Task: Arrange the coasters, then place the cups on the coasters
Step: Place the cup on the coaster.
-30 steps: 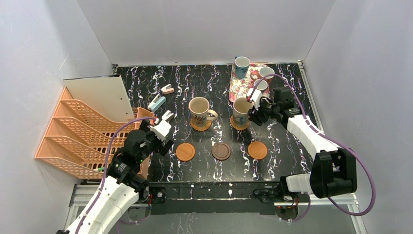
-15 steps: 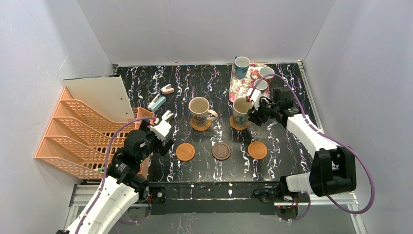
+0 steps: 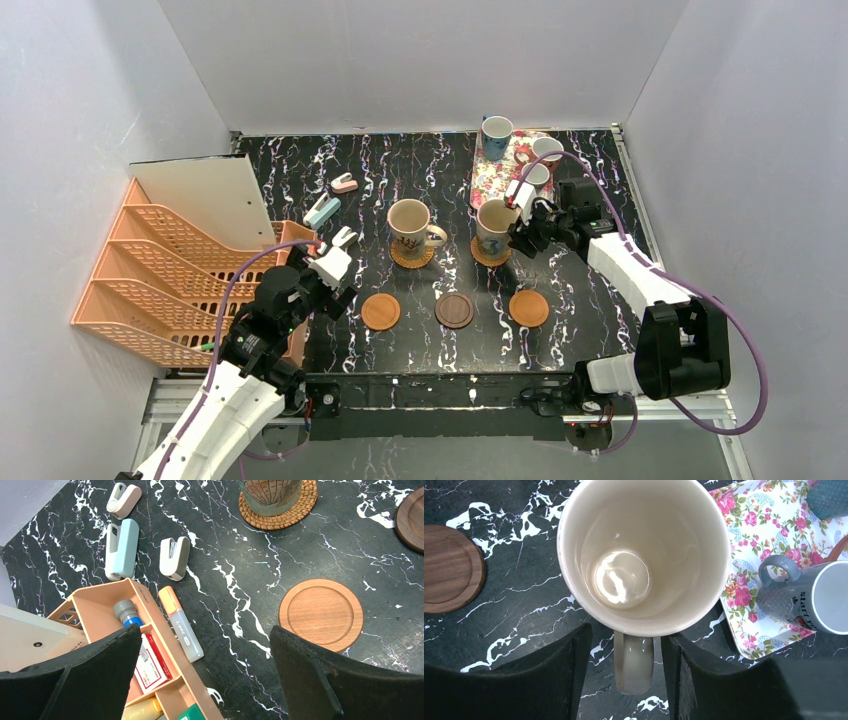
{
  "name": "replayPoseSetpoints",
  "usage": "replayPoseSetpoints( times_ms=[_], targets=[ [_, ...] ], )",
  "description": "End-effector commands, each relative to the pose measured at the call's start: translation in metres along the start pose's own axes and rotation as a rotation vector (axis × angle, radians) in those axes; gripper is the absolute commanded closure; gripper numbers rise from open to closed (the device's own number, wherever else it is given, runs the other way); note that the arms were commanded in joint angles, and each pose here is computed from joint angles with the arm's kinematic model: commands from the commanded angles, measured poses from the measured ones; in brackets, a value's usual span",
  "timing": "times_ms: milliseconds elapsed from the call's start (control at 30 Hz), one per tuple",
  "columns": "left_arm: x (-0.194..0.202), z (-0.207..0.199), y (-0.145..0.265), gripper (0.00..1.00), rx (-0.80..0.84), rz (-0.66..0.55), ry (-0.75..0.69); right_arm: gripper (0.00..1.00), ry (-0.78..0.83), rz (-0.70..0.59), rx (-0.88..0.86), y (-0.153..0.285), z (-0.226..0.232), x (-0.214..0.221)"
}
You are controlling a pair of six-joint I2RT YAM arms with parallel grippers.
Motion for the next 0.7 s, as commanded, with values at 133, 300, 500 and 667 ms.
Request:
replayPoseSetpoints(
  times_ms=[133, 300, 500, 667],
  targets=[
    [0.003, -0.002, 0.000, 0.02, 0.013, 0.009, -0.004, 0.39, 0.017, -0.062, 0.004, -0.003, -0.010, -0.018],
    [0.003, -0.002, 0.000, 0.02, 0.010, 0.009, -0.005, 0.36, 0.028, -0.061, 0.009, 0.004, -0.011, -0.025],
    [0.002, -0.002, 0.000, 0.02, 0.011, 0.006, -0.004, 0.02, 0.065, -0.078, 0.110, 0.039, -0.019, -0.048],
    [0.003, -0.002, 0.000, 0.02, 0.012, 0.005, -0.005, 0.02, 0.022, -0.116, 0.182, 0.071, -0.030, -0.076]
  ],
)
Point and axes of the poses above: each gripper's point midway between its finger pads, its own y axis back along the fingers, its own z axis along the line the jaws close on, x = y × z, the point moved 3 cm from there along y, back along the fingers, and after that the axes turned 3 degrees about y, right-handed, at the moved point
